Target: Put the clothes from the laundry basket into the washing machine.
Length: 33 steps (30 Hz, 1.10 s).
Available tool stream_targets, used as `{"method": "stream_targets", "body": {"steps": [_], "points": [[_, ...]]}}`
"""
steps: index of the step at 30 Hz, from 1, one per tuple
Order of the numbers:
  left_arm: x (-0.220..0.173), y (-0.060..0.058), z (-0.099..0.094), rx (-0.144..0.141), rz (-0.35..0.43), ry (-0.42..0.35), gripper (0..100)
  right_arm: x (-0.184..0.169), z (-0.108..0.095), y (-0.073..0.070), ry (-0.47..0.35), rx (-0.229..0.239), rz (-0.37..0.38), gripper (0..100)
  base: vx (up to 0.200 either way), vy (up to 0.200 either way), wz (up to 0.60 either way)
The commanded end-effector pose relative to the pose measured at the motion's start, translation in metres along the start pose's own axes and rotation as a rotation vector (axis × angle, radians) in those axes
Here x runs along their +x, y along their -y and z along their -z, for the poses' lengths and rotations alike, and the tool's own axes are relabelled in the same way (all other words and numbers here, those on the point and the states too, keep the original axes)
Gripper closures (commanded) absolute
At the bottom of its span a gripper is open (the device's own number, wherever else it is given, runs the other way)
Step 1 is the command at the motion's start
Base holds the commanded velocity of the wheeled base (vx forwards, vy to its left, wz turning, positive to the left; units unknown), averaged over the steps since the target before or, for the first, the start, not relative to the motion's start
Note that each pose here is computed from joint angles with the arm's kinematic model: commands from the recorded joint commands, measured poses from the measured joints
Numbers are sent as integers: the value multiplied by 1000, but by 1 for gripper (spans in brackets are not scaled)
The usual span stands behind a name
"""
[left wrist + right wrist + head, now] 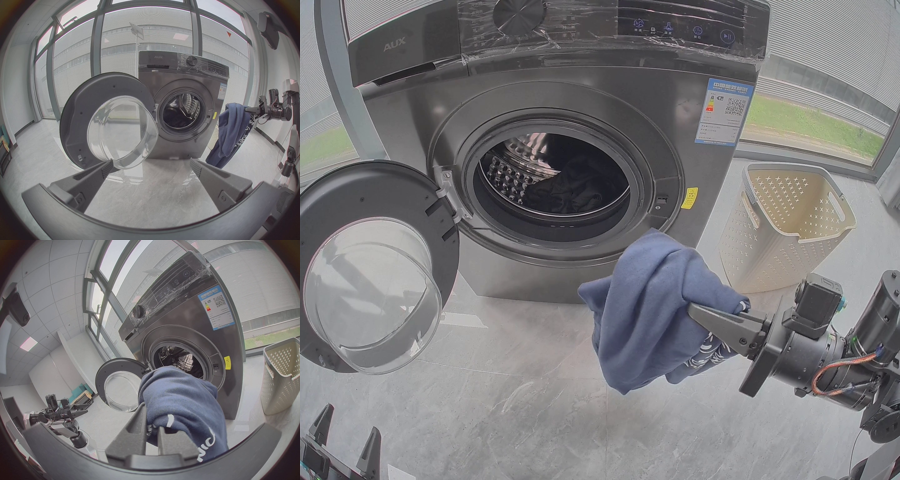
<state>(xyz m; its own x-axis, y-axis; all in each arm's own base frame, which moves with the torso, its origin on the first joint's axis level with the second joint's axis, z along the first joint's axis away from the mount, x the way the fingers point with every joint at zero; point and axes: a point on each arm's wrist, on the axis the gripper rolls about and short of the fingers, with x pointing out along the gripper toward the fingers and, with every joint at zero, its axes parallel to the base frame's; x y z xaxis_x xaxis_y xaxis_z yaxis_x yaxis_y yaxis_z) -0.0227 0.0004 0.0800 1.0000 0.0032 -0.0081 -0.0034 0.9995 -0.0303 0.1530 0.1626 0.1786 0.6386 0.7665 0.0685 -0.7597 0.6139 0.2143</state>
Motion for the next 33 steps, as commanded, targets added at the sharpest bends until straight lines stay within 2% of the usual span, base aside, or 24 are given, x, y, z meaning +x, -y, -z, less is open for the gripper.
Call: {"method": "stream_targets", "body": {"steps": [1, 10, 13, 17, 20, 24, 28, 30, 32, 33], "points": [[0, 0, 4, 0, 0, -1, 0, 2, 3, 1, -11, 7, 4, 100, 0, 200, 0], [0, 0, 4, 1, -1, 0, 0, 7, 6, 6, -8, 6, 27, 100, 0, 200, 0], [0, 0, 4, 6, -3, 2, 0, 8, 3, 6, 13, 1, 24, 100, 0, 0, 0], [0, 0, 4, 27, -8, 2, 0, 13, 1, 5, 33, 2, 35, 100, 0, 0, 0], [0, 0, 4, 33, -3, 0, 0, 27, 3, 5, 35, 6, 56, 100, 0, 0, 0], [1, 0, 4, 30, 12, -11, 0, 50, 4, 0, 52, 16, 38, 100, 0, 0, 0], [0, 0, 4, 53, 17, 11, 0, 69, 1, 0, 109, 40, 44, 100, 0, 0, 0], [-9, 3, -32, 10, 97, 183, 0, 85, 2, 0, 144, 59, 59, 100, 0, 0, 0], [-14, 6, -54, 1, 183, 231, 0, 91, 3, 0, 155, 69, 53, 100, 0, 0, 0], [-11, 7, -58, 4, 230, 207, 0, 93, 2, 0, 164, 70, 51, 100, 0, 0, 0]]}}
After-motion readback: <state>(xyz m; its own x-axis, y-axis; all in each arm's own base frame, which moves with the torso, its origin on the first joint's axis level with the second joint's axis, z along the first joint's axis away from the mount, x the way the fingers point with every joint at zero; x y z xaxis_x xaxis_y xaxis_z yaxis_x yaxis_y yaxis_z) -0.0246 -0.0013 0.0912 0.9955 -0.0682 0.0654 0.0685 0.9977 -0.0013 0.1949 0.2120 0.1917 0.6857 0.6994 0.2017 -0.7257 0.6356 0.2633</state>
